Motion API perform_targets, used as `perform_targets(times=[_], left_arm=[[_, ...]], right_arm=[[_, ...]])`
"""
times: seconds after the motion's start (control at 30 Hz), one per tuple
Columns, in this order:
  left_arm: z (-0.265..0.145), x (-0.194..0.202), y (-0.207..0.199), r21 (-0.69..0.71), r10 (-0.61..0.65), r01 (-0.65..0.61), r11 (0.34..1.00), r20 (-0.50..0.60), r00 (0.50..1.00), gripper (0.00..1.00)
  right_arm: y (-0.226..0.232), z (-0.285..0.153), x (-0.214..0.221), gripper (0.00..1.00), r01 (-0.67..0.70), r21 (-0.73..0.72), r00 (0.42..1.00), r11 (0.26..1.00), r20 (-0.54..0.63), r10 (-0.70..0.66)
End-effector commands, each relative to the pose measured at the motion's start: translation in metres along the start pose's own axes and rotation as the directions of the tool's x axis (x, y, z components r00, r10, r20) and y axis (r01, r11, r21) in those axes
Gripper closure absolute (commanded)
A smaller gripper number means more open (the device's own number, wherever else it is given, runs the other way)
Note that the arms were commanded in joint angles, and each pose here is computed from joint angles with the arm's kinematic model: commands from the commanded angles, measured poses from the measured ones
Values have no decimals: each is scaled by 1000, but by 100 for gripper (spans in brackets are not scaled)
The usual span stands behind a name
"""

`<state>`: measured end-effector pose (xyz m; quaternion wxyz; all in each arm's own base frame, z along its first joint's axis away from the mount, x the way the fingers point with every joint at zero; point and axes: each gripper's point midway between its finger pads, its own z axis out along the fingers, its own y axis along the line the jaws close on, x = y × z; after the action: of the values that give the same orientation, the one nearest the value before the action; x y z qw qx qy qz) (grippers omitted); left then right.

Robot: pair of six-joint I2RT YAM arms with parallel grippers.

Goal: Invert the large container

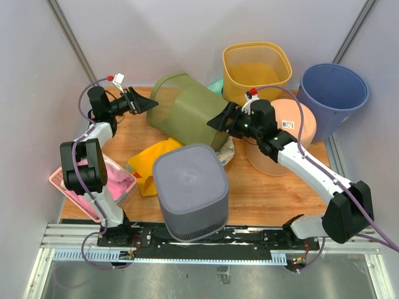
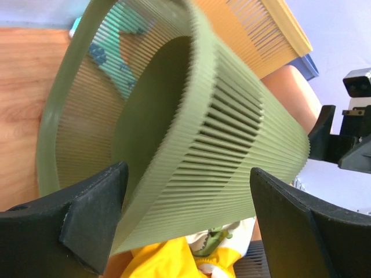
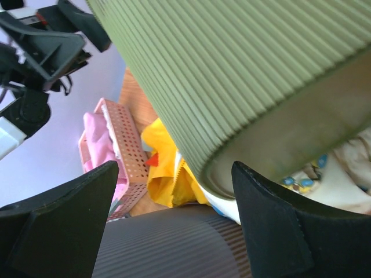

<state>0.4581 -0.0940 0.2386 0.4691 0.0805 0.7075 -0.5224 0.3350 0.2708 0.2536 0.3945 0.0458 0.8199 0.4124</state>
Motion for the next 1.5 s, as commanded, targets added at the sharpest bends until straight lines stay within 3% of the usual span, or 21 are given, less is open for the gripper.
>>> perform_targets(times=[0.0, 0.17, 0.5, 0.77, 1.13, 1.33, 1.47], left_arm=[[-3, 9, 17, -112, -18, 13, 994, -43, 999, 10], [-9, 10, 30, -215, 6, -22, 976, -73, 997, 10], [-13, 31, 50, -276, -50, 22, 961, -97, 994, 9], [-17, 38, 64, -346, -70, 33, 938, -96, 993, 7], [-53, 45, 97, -583, -166, 141, 800, 11, 986, 1], [-70, 22, 82, -646, -99, 128, 753, 81, 992, 1], [-77, 1, 64, -665, -40, 101, 740, 106, 994, 1]], right_arm=[[51, 7, -20, 19, 16, -233, 1000, 972, -7, -18], [81, 16, -32, 19, 28, -352, 999, 936, -10, -34], [161, 30, -51, 19, 93, -561, 993, 823, -6, -116], [211, 60, -48, 19, 126, -637, 983, 760, -21, -180], [227, 144, -12, 19, 67, -655, 970, 753, -135, -204], [214, 168, -16, 19, 64, -626, 974, 777, -131, -185], [224, 153, -23, 19, 86, -648, 971, 757, -115, -208]])
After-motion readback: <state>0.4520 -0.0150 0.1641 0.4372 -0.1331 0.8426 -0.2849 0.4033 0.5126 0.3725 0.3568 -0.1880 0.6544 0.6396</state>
